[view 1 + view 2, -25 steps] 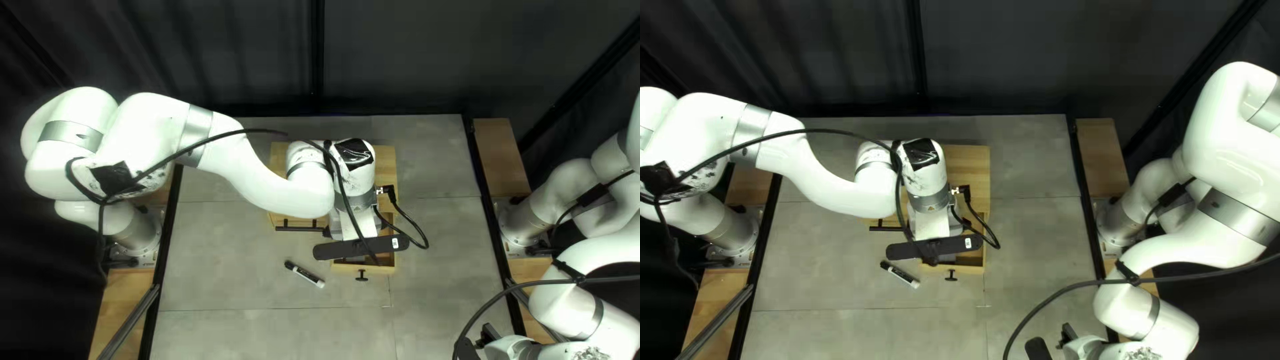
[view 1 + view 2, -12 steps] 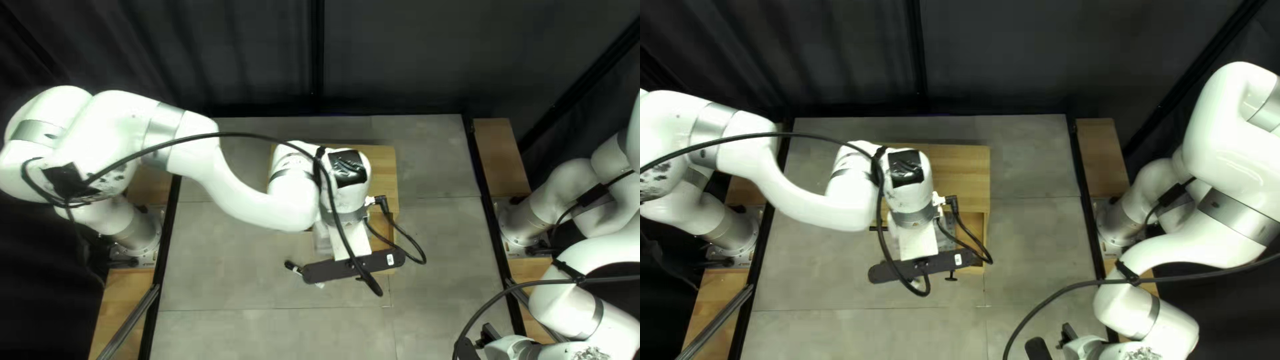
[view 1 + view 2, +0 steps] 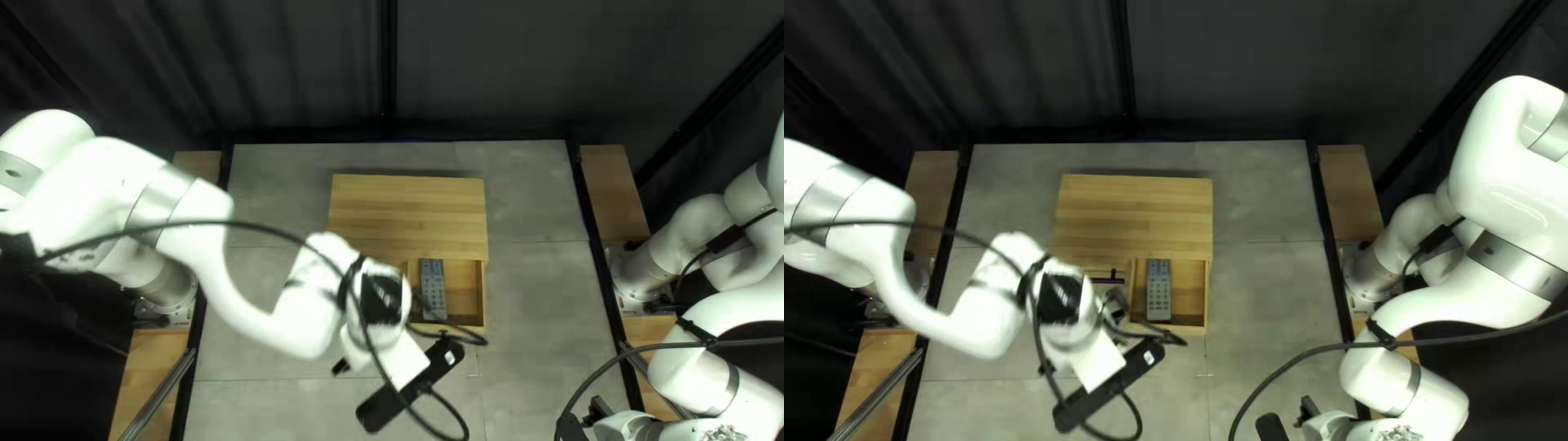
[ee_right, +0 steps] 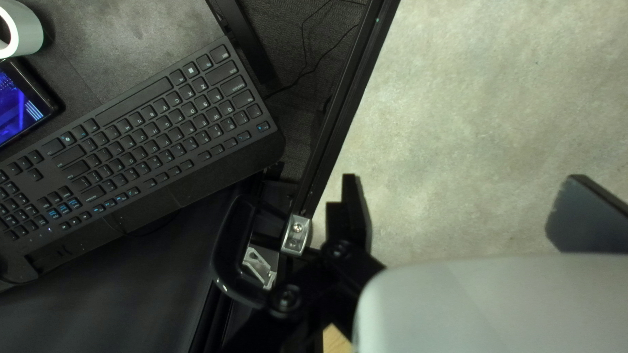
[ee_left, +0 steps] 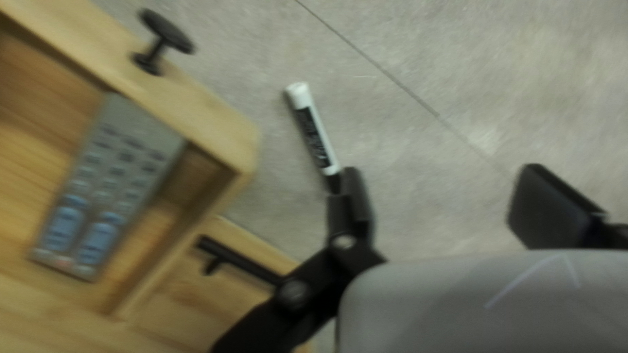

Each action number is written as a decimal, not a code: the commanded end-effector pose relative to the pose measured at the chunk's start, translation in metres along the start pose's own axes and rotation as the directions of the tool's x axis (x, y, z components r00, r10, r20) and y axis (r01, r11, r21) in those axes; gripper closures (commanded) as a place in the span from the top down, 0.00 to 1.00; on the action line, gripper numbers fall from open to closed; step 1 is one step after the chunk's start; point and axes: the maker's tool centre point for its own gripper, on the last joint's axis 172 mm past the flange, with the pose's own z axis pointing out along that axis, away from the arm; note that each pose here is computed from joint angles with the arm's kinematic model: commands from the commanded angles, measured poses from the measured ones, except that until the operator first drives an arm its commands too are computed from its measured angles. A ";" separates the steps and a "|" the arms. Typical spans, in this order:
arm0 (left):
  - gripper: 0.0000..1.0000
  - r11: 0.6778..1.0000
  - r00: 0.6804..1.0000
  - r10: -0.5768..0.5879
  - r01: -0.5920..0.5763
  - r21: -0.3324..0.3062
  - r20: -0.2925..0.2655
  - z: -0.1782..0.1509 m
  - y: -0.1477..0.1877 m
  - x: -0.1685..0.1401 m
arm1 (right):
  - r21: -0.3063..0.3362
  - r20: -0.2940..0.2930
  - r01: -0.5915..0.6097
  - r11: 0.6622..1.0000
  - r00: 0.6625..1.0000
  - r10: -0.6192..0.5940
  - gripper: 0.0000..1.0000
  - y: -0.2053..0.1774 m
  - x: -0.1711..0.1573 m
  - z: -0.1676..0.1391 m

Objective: Open drawers and place objects into drawer and close

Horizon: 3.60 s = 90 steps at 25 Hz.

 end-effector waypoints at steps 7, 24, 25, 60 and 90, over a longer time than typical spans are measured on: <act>1.00 0.968 0.968 -0.251 0.251 0.015 -0.002 0.045 0.000 -0.008 | 0.000 0.000 0.000 1.000 1.000 0.000 1.00 0.000 0.000 0.000; 1.00 0.904 0.886 -0.415 0.427 0.017 -0.208 0.076 -0.038 -0.040 | 0.000 0.000 0.000 1.000 1.000 0.000 1.00 0.000 0.000 0.000; 1.00 0.905 0.886 -0.412 0.425 0.020 -0.212 0.079 -0.040 -0.040 | 0.000 0.000 0.000 1.000 1.000 0.000 1.00 0.000 0.000 0.000; 0.94 0.906 0.889 -0.396 0.419 0.056 -0.229 0.132 -0.058 -0.066 | 0.000 0.000 0.000 1.000 1.000 0.000 1.00 0.000 0.000 0.000; 0.21 0.913 0.900 -0.379 0.402 0.070 -0.213 0.132 -0.060 -0.079 | 0.000 0.000 0.000 1.000 1.000 0.000 1.00 0.000 0.000 0.000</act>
